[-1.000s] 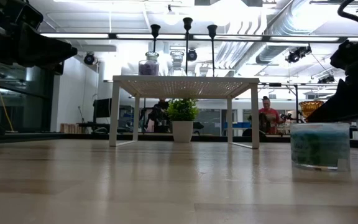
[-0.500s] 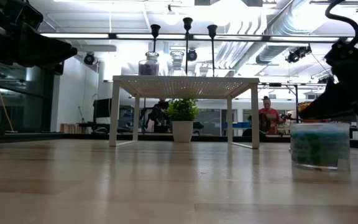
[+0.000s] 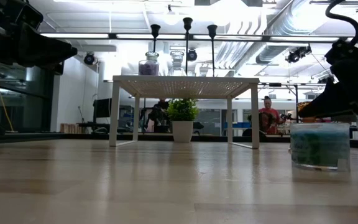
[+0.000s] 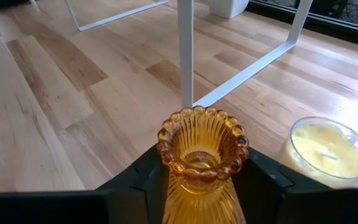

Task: Pick & Place candle stick holders
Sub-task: Put the orange candle holder on the shelf aligned with the transparent candle holder

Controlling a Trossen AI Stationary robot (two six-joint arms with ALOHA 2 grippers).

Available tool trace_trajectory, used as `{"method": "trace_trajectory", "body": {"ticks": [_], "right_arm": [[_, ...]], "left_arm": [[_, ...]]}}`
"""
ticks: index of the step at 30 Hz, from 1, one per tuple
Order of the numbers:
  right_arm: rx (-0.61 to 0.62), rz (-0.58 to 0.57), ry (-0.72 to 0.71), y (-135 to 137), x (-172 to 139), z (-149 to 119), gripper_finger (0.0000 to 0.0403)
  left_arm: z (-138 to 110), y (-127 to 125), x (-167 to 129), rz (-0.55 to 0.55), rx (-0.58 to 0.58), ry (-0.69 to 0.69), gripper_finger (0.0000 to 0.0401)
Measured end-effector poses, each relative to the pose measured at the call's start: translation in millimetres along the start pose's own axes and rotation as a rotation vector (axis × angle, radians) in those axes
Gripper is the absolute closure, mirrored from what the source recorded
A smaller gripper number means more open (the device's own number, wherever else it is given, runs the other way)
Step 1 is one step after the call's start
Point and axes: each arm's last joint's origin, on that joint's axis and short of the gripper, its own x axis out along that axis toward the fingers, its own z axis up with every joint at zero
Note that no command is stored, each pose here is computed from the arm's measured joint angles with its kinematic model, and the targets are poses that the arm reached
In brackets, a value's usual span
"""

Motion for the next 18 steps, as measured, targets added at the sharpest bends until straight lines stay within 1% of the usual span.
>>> {"method": "trace_trajectory", "body": {"ticks": [3,10,18], "right_arm": [[0.0,0.0,-0.001,0.0,0.0,0.0,0.0268],[0.0,0.0,-0.001,0.0,0.0,0.0,0.0261],[-0.019,0.019,0.003,2.5,0.0,0.8,0.0269]], "left_arm": [[0.0,0.0,0.0,0.0,0.0,0.0,0.0324],[0.0,0.0,0.0,0.0,0.0,0.0,0.0324],[0.0,0.0,0.0,0.0,0.0,0.0,0.0324]]}}
